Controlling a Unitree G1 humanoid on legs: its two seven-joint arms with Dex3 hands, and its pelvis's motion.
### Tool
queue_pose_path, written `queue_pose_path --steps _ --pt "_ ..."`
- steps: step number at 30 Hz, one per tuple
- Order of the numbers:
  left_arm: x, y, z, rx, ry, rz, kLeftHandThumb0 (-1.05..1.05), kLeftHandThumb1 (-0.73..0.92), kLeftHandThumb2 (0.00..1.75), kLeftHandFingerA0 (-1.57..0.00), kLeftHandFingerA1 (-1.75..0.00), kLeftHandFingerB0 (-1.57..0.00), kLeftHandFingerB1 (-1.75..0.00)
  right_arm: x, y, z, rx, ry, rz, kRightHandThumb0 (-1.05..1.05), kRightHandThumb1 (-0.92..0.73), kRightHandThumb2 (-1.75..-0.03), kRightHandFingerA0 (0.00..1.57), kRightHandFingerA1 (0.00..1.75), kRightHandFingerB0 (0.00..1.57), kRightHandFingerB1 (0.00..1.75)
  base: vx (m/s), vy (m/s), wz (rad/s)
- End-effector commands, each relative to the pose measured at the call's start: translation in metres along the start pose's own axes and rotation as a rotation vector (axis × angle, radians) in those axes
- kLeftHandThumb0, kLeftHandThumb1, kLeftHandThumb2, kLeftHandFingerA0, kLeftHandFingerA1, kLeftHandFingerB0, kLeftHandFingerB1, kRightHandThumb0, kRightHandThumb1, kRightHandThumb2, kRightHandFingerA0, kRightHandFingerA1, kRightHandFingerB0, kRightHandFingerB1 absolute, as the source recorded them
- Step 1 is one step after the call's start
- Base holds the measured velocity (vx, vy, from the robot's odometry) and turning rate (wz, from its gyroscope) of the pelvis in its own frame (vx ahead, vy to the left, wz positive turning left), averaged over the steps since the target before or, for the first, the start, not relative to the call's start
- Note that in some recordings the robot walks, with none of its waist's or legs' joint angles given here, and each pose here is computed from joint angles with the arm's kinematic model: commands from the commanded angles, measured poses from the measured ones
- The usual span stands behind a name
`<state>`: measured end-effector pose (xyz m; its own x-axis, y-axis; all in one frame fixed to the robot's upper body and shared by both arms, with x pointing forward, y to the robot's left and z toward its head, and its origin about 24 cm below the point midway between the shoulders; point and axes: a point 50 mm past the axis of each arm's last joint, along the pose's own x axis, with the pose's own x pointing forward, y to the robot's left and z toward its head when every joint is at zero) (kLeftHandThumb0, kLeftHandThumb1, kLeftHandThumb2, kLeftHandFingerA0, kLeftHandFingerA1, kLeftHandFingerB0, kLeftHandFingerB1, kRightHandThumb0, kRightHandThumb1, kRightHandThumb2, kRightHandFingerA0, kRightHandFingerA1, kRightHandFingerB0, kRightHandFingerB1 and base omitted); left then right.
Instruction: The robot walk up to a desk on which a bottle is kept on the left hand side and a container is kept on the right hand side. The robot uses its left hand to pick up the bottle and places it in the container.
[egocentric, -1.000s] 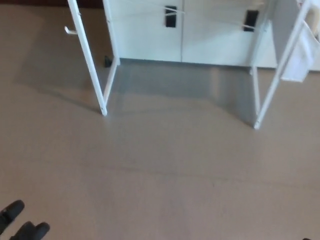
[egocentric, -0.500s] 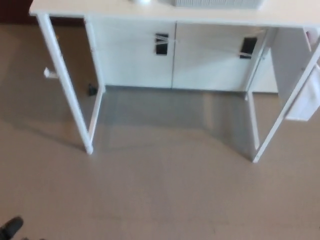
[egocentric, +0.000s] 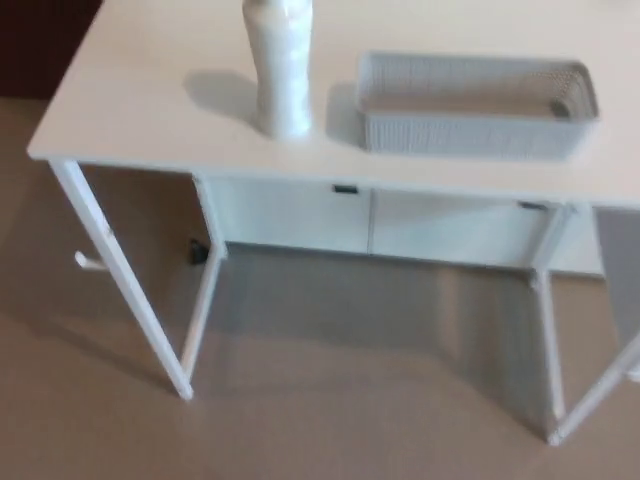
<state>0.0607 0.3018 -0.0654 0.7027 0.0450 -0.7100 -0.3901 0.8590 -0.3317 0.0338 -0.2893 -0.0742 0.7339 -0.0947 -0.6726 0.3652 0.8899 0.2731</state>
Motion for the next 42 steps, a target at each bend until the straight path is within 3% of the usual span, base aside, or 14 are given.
queue_pose_path --steps 1,2,6,7,10,11,22,24,30,31,37,38,39,42 --pt "-0.006 0.014 0.002 0.057 -0.001 0.020 -0.17 0.47 0.92 -0.31 -0.58 -0.13 -0.48 -0.011 -0.007 -0.009 -0.009 0.000 -0.024 -0.48 -0.46 -0.54 0.63 0.49 0.49 0.39 0.47 -0.049 0.09" --pt "-0.006 0.015 0.001 0.062 0.001 0.022 -0.17 0.48 0.93 -0.31 -0.58 -0.12 -0.48 -0.011 -0.008 -0.010 -0.007 0.002 -0.031 -0.53 -0.35 -0.75 0.58 0.60 0.43 0.51 0.31 -0.154 -0.03" --pt "-0.007 0.018 0.003 0.057 0.001 0.046 -0.16 0.49 0.94 -0.31 -0.58 -0.12 -0.48 -0.011 -0.010 -0.012 -0.006 0.005 -0.041 -0.50 -0.46 -0.55 0.66 0.50 0.54 0.40 0.30 -0.109 -0.09" --pt "-0.006 0.020 0.005 0.067 0.002 0.063 -0.20 0.65 0.59 -0.45 -0.43 -0.30 -0.31 -0.011 -0.009 -0.012 0.002 0.001 -0.035 -0.50 -0.45 -0.55 0.65 0.49 0.55 0.40 0.26 -0.077 -0.14" --pt "-0.007 0.022 0.006 0.087 0.009 0.089 -0.21 0.65 0.59 -0.49 -0.43 -0.31 -0.31 -0.013 -0.009 -0.013 0.009 -0.003 -0.034 -0.47 -0.48 -0.55 0.63 0.50 0.52 0.40 0.31 0.081 -0.15" --pt "-0.007 0.022 0.006 0.099 0.014 0.098 -0.18 0.46 0.93 -0.39 -0.61 -0.16 -0.49 -0.014 -0.009 -0.013 0.009 -0.003 -0.028 -0.47 -0.48 -0.55 0.63 0.49 0.54 0.40 0.37 0.138 -0.01" --pt "-0.021 0.039 0.012 0.111 0.030 0.170 -0.17 0.41 0.89 -0.43 -0.63 -0.18 -0.50 -0.014 -0.009 -0.007 -0.016 -0.019 -0.013 -0.63 -0.33 -0.75 0.67 0.59 0.54 0.50 0.26 0.095 0.00" --pt "-0.023 0.043 0.013 0.103 0.027 0.179 -0.17 0.43 0.90 -0.39 -0.62 -0.15 -0.49 -0.018 -0.010 -0.004 -0.001 -0.022 -0.011 -0.55 -0.39 -0.53 0.62 0.52 0.55 0.40 0.00 -0.111 0.06" --pt "-0.028 0.045 0.015 0.075 0.017 0.186 -0.17 0.43 0.90 -0.41 -0.63 -0.16 -0.50 -0.023 -0.012 -0.001 0.017 -0.011 -0.021 -0.53 -0.40 -0.53 0.59 0.49 0.55 0.39 0.01 -0.220 0.03" --pt "-0.030 0.046 0.015 0.072 0.014 0.200 -0.22 0.60 0.58 -0.49 -0.48 -0.29 -0.30 -0.027 -0.013 -0.001 0.014 -0.003 -0.028 -0.58 -0.32 -0.72 0.57 0.57 0.52 0.50 0.04 -0.113 -0.02" --pt "-0.035 0.049 0.021 0.067 -0.024 0.199 -0.22 0.63 0.59 -0.42 -0.49 -0.15 -0.27 -0.033 -0.016 0.007 0.004 -0.020 -0.029 -0.55 -0.39 -0.53 0.61 0.48 0.54 0.39 0.02 0.026 -0.04" --pt "-0.037 0.049 0.021 0.071 -0.024 0.196 -0.19 0.46 0.92 -0.34 -0.61 -0.05 -0.46 -0.034 -0.016 0.008 0.003 -0.023 -0.030 -0.61 -0.31 -0.70 0.59 0.55 0.49 0.47 0.06 0.138 -0.12" --pt "-0.037 0.049 0.021 0.069 -0.024 0.196 -0.19 0.45 0.91 -0.35 -0.62 -0.06 -0.47 -0.034 -0.015 0.008 0.005 -0.023 -0.032 -0.56 -0.38 -0.53 0.64 0.48 0.55 0.39 0.08 0.141 -0.08" --pt "-0.037 0.050 0.020 0.053 -0.027 0.198 -0.18 0.41 0.88 -0.34 -0.62 -0.08 -0.48 -0.034 -0.012 0.007 -0.005 -0.018 -0.032 -0.61 -0.31 -0.71 0.62 0.56 0.53 0.49 0.08 0.311 0.02"
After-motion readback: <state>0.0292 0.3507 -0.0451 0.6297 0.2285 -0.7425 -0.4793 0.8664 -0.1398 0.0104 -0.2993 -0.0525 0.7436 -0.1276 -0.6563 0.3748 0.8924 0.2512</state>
